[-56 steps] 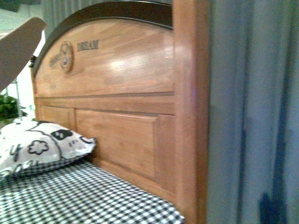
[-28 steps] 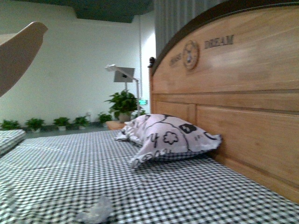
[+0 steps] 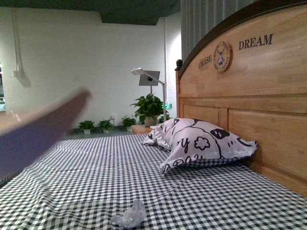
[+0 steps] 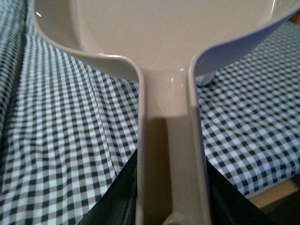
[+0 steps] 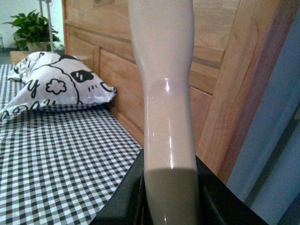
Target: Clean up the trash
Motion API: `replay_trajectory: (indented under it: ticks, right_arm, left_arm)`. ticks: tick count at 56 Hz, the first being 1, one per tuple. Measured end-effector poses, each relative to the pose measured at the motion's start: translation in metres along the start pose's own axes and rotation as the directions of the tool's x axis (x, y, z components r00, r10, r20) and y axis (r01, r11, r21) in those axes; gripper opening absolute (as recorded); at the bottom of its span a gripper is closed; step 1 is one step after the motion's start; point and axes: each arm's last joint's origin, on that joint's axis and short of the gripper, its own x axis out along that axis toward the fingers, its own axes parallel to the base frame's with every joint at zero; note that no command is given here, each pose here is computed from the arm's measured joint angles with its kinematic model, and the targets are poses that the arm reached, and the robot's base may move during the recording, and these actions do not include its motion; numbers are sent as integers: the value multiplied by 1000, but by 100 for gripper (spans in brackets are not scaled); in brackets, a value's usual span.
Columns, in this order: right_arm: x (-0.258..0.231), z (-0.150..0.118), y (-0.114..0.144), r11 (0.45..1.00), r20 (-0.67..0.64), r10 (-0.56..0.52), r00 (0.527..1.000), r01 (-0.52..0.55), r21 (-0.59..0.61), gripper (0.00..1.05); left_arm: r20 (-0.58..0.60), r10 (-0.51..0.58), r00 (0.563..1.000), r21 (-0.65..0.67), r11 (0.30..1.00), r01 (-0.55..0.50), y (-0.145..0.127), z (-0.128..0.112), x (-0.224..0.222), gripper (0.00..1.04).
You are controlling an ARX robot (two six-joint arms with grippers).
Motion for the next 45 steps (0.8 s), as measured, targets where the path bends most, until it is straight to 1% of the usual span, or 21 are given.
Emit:
replay_trajectory:
  ticks: [4,8,13,18,25,36,45]
  right_arm:
    - [0,0,0,1000,1,1,1000,-1,0,21]
    - [0,0,0,1000,1,3,1000,-3,0,21]
    - [0,0,0,1000,1,4,1000,-4,0,21]
    - [0,0,0,1000,1,3,1000,-3,0,21]
    - [0,0,0,1000,1,4,1000,-4,0,21]
    - [0,0,0,1000,1,4,1000,-4,0,21]
    - [0,0,0,1000,1,4,1000,-4,0,21]
  left_arm:
    - [-44,-11,999,28,1000,12,7,2,16,27]
    - [-56,-17,998,86,996,21,13,6,30,27]
    - [-85,-62,994,165,983,75,18,8,50,27]
    - [-153,-111,982,257,955,148,21,1,71,27]
    - [-253,-158,954,329,914,239,22,-16,90,27]
    - [-299,-187,936,429,850,307,27,-29,110,27]
    - [-329,-206,922,441,830,343,33,-34,127,27]
